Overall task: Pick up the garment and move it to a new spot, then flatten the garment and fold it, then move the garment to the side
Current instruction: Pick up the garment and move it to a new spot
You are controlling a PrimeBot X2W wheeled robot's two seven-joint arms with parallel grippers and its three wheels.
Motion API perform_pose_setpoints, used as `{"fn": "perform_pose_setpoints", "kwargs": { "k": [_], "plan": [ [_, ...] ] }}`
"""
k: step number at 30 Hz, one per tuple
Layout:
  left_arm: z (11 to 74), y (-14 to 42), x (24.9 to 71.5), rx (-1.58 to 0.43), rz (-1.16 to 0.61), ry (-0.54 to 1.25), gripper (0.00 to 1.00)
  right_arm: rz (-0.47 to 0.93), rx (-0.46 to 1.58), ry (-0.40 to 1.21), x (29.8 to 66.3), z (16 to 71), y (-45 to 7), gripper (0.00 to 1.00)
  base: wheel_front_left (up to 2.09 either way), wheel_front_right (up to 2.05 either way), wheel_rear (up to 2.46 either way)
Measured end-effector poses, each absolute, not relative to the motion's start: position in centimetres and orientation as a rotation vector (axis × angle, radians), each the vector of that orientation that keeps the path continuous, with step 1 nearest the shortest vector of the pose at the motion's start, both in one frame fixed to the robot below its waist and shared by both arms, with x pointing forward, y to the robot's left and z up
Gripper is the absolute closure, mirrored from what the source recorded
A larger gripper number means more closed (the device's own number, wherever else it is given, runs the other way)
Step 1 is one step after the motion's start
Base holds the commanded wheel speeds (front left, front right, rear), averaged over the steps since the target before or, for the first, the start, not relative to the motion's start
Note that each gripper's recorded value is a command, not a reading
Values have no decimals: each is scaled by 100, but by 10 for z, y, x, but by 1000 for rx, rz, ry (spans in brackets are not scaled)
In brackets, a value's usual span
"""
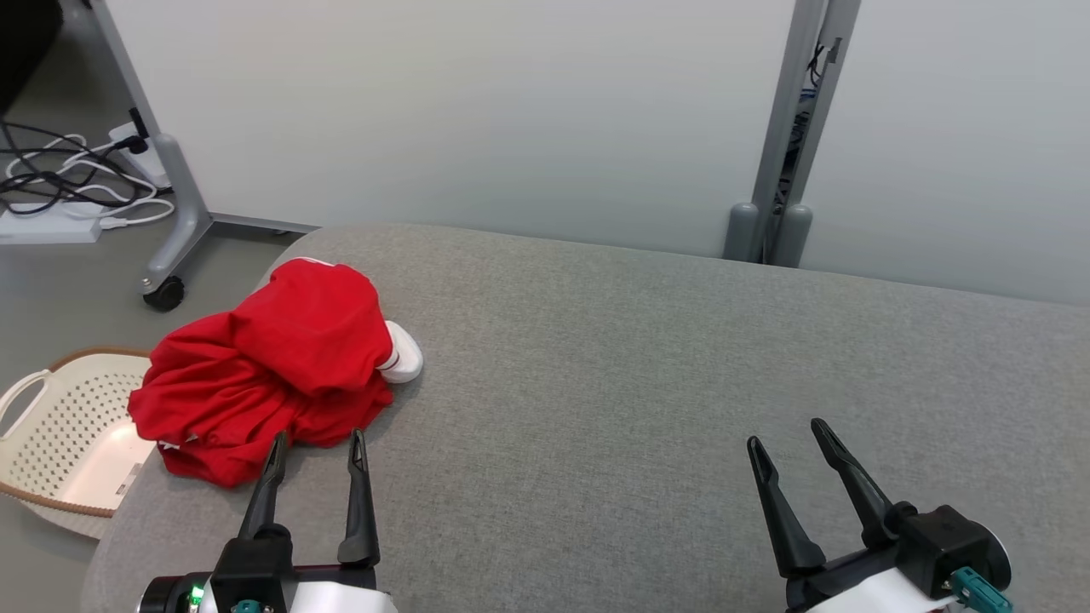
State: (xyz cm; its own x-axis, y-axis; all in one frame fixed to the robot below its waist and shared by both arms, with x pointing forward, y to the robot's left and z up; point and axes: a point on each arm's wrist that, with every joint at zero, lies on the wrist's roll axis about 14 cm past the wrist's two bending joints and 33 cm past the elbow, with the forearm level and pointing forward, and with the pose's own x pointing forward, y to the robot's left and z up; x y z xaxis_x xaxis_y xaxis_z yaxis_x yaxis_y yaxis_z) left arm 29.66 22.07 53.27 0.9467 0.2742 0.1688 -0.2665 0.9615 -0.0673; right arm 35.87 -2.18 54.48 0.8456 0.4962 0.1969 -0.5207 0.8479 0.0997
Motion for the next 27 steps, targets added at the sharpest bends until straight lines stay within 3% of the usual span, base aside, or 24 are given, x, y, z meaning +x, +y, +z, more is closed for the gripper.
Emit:
{"fn": "perform_pose_setpoints", "kwargs": {
  "k": [27],
  "plan": [
    [531,272,246,-33,479,-188,0,761,155,-127,347,538,49,0,0,0,0]
  ]
}}
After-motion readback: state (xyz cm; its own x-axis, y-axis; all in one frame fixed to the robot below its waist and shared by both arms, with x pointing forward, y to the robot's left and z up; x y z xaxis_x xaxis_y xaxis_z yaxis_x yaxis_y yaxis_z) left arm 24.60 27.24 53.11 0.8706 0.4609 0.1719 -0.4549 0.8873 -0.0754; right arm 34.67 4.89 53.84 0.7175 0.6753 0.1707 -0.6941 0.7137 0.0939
